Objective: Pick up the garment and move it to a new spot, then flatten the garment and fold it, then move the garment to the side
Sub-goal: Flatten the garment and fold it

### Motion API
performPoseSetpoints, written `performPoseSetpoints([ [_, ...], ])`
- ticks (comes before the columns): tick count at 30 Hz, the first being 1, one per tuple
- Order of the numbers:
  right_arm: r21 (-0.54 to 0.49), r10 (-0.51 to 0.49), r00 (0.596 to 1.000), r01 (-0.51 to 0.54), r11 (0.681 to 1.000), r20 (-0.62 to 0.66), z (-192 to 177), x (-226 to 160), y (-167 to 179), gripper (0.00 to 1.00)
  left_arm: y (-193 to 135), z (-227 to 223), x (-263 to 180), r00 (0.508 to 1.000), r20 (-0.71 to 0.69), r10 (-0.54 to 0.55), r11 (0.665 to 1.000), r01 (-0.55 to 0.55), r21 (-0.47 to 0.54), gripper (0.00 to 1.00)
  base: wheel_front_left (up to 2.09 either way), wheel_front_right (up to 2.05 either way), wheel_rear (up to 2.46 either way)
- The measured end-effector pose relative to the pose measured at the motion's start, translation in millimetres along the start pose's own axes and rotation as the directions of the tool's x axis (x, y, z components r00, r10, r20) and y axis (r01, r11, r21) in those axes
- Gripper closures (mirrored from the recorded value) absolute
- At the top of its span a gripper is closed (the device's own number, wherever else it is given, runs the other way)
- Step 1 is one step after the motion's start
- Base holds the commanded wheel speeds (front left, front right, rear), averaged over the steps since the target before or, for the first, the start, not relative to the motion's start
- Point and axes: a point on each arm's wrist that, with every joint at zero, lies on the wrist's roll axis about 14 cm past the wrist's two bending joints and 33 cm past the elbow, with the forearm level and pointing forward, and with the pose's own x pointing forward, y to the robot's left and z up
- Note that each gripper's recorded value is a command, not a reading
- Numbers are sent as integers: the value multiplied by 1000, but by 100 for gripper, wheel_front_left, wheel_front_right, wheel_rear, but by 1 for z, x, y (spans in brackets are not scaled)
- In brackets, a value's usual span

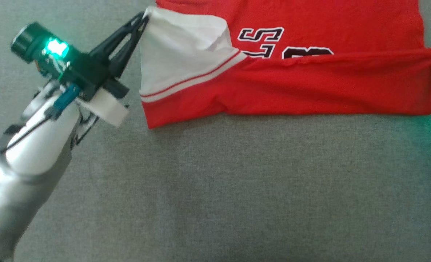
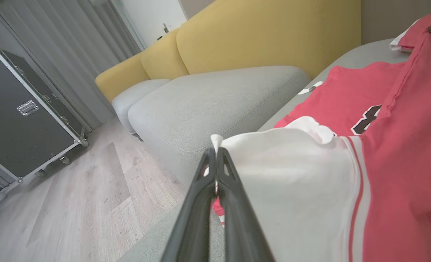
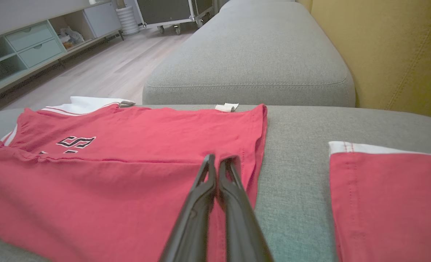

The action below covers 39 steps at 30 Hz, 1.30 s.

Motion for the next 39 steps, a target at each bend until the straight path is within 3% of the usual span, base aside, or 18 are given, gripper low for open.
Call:
performPoseSetpoints([
  [2,-10,1,1000,-1,1000,-9,-2,7,-2,100,0,-9,8,1000,-24,-9,1000,9,-3,100,0,0,0],
  [3,-14,3,1000,-4,1000,-17,-4,9,-2,100,0,-15,10,999,-38,-9,1000,9,-6,95,0,0,0],
  [4,-18,4,1000,-5,1000,-27,-6,11,-2,98,0,-20,12,999,-49,-8,1000,7,-12,59,0,0,0],
  [5,-19,6,999,-7,1000,-37,-10,13,-2,68,-1,-25,14,998,-61,-5,1000,3,-21,0,0,0,0],
  [6,-13,5,999,-5,1000,-45,-12,14,-1,0,-2,-29,14,997,-72,-2,1000,0,-30,0,0,0,0],
  [11,-7,0,997,-1,1000,-73,-19,9,1,0,-1,-32,10,993,-78,88,988,-97,-120,0,0,0,0],
  [15,0,-30,999,30,1000,-41,-6,-2,-5,0,-15,-56,-21,956,-172,236,924,-276,-266,0,0,0,0],
  [20,10,-60,998,60,998,-16,1,-18,-10,0,-80,-80,-60,928,-295,226,839,-340,-424,0,0,0,0],
  [24,23,-70,998,70,997,-3,0,-29,-6,0,-90,-88,-73,909,-341,239,801,-383,-460,0,0,0,0],
  [31,33,-72,997,72,997,4,-5,-38,-1,0,-105,-96,-74,908,-373,194,792,-369,-486,0,0,0,0],
  [32,35,-74,997,74,997,3,-6,-39,-1,0,-109,-97,-74,909,-377,178,795,-359,-490,12,0,0,0],
  [33,38,-75,997,75,996,4,-6,-40,-1,0,-113,-99,-75,909,-385,161,797,-350,-492,55,0,0,0],
  [34,41,-76,997,76,996,7,-5,-40,-1,0,-116,-100,-75,909,-388,151,797,-344,-497,83,0,0,0],
  [35,43,-76,997,76,996,10,-5,-39,-1,0,-117,-100,-74,910,-388,147,798,-341,-496,100,0,0,0],
  [39,53,-69,998,69,996,8,-7,-39,5,0,-120,-99,-73,917,-379,122,803,-315,-505,100,0,0,0],
])
